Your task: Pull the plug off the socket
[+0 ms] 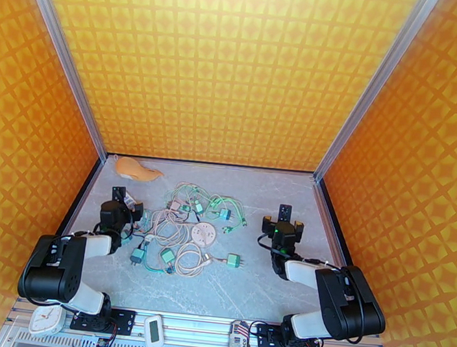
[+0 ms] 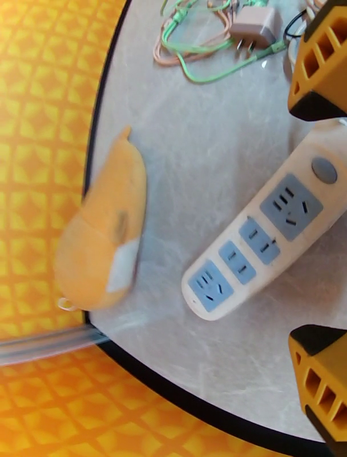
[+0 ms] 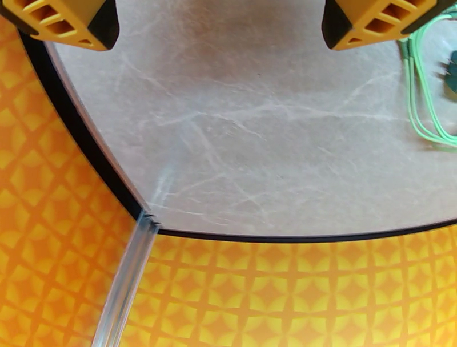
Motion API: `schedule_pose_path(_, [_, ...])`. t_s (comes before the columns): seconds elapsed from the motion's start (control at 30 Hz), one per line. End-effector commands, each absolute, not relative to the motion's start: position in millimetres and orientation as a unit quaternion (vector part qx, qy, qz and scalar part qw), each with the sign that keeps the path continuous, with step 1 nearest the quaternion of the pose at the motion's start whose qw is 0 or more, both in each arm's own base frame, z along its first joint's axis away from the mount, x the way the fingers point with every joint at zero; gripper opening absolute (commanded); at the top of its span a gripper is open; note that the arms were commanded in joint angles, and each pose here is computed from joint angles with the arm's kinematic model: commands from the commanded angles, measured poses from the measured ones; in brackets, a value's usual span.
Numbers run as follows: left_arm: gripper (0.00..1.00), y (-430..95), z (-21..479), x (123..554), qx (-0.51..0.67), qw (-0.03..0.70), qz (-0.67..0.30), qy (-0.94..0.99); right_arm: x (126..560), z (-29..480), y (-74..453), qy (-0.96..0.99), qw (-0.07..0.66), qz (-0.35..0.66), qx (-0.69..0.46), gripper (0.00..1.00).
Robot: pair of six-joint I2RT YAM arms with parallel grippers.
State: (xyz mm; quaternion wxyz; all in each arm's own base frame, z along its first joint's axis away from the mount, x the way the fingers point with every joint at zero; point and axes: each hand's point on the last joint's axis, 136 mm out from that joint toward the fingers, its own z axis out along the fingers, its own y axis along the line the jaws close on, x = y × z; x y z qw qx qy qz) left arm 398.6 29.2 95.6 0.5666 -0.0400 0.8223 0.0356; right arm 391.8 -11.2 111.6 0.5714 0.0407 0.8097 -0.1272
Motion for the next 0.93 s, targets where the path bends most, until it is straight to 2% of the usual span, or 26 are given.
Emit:
schedule_pose_path(0.0, [0.99,23.1,105.9,400.9,-0.019,0.595,0.027,0.803,397.2,110.5,2.0,0.794,0.605,-0.06,0.02,0.98])
schedule_pose_path(0.9, [0.99,24.3,108.5,401.2,-0.02,0.602,0.029,0.797,396.5,113.0,-2.6,0.796,0.601,-0.066,0.034,0.99])
